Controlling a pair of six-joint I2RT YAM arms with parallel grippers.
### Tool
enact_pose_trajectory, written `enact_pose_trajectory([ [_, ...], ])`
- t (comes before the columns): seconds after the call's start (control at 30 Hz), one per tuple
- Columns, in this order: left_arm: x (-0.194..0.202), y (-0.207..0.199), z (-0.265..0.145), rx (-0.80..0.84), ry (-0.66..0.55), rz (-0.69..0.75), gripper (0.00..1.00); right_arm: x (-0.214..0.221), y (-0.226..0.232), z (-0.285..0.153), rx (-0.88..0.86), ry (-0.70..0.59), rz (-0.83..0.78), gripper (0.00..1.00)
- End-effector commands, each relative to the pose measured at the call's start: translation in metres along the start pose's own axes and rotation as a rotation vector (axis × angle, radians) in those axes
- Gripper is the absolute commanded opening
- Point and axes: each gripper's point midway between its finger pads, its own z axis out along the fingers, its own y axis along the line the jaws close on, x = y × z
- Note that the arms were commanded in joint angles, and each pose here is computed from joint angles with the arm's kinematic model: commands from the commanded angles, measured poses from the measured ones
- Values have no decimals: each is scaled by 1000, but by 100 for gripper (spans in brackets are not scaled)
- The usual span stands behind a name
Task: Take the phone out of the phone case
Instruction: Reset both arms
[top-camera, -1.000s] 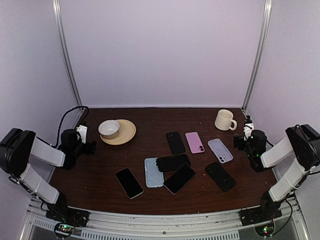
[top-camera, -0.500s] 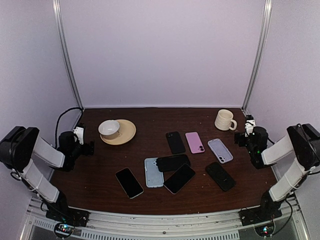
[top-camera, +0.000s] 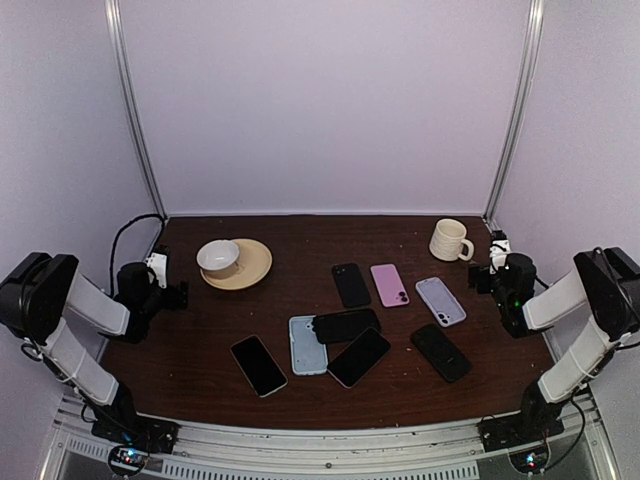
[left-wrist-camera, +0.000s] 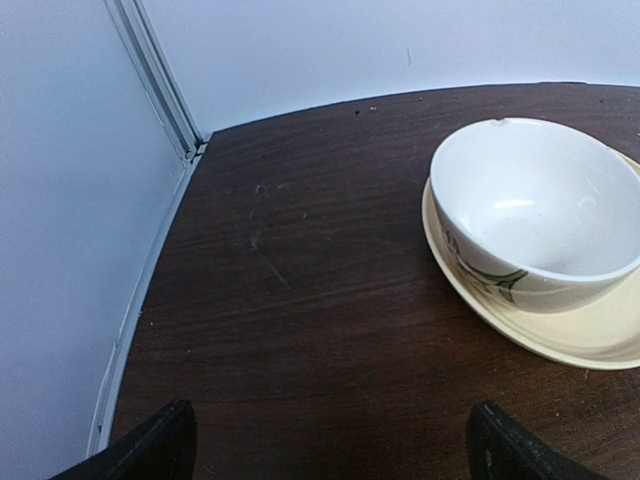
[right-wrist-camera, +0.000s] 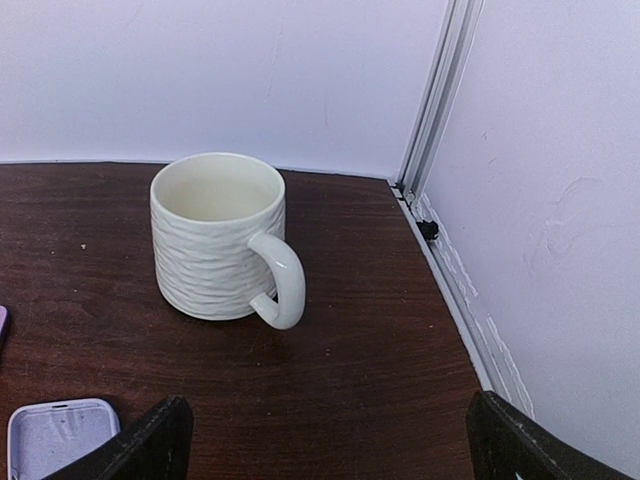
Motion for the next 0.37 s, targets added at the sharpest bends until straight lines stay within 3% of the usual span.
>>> enact_pose_trajectory([
  [0.0,-16,6,1,-23,-59,-18,98,-8,-3,2,6,-21,17,99],
  [0.33,-15,6,1,-23,-58,-18,98,-7,-2,4,-4,-12,20,100],
])
